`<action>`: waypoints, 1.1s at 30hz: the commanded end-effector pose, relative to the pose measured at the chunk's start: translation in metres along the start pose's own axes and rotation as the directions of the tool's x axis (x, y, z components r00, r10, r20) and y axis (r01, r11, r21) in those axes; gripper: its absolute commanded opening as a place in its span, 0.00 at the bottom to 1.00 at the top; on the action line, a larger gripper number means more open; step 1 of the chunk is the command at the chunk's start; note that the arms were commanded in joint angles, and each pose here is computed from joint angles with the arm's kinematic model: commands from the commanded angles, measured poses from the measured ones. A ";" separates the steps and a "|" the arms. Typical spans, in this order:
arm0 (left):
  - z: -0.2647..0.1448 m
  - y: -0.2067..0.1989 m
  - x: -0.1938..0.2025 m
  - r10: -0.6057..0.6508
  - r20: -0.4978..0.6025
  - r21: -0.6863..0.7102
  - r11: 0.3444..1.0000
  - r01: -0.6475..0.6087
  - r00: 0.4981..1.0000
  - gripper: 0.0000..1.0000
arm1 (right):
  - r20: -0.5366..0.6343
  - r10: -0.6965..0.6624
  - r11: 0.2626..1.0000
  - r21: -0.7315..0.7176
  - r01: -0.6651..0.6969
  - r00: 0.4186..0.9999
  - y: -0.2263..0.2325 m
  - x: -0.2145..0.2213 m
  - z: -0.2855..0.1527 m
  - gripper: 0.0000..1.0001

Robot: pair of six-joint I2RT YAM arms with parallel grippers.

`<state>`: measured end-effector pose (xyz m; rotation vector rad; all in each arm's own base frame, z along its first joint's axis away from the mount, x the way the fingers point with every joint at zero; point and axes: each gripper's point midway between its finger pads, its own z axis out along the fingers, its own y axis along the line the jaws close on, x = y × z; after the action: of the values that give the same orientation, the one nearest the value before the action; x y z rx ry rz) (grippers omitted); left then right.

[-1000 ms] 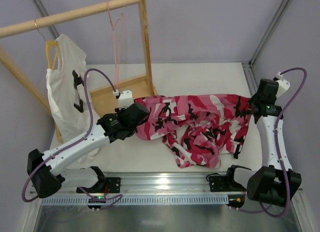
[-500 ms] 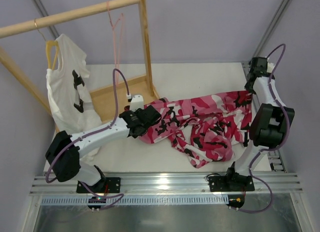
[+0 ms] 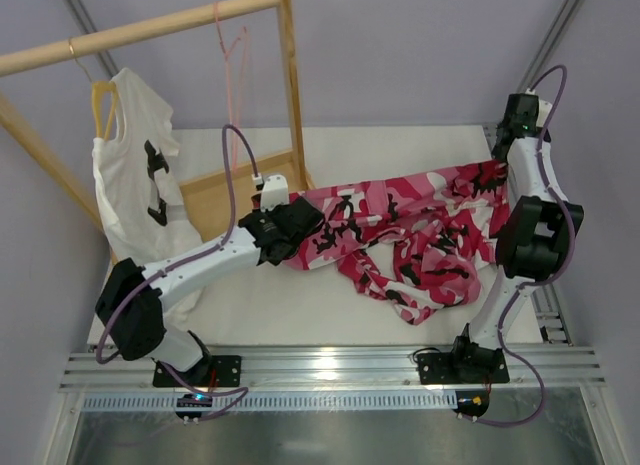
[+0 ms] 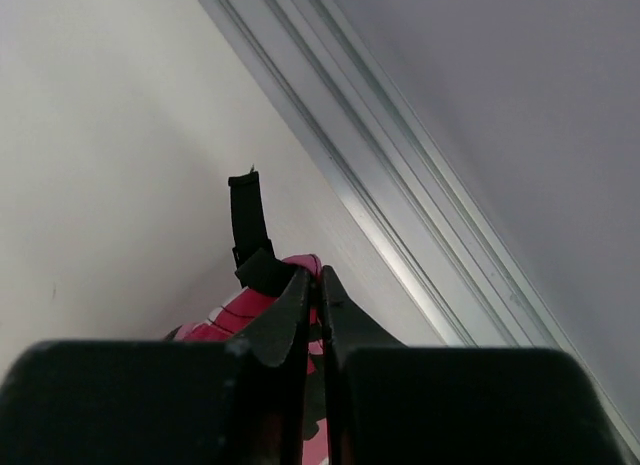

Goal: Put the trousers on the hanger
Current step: Fold the trousers

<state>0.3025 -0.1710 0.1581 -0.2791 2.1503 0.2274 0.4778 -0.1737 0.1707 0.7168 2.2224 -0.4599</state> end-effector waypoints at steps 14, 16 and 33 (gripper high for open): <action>-0.029 -0.163 0.033 0.142 -0.130 0.509 0.859 -0.056 0.981 0.54 | -0.152 0.048 0.666 -0.732 -0.145 0.987 0.129 0.082 -0.168 0.69; -0.040 -0.153 0.025 0.136 -0.112 0.535 0.843 -0.056 0.984 0.62 | -0.166 -0.071 0.620 -0.779 -0.087 0.984 0.167 0.115 -0.191 0.69; -0.065 0.004 0.003 0.056 -0.057 0.256 0.966 -0.040 0.997 0.70 | 0.117 -0.258 0.083 -0.986 0.143 0.959 0.309 0.223 -0.339 0.69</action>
<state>0.2544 -0.2240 0.1802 0.0117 2.2567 -0.1591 0.3658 0.2823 0.1649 -0.2362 2.2193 0.9761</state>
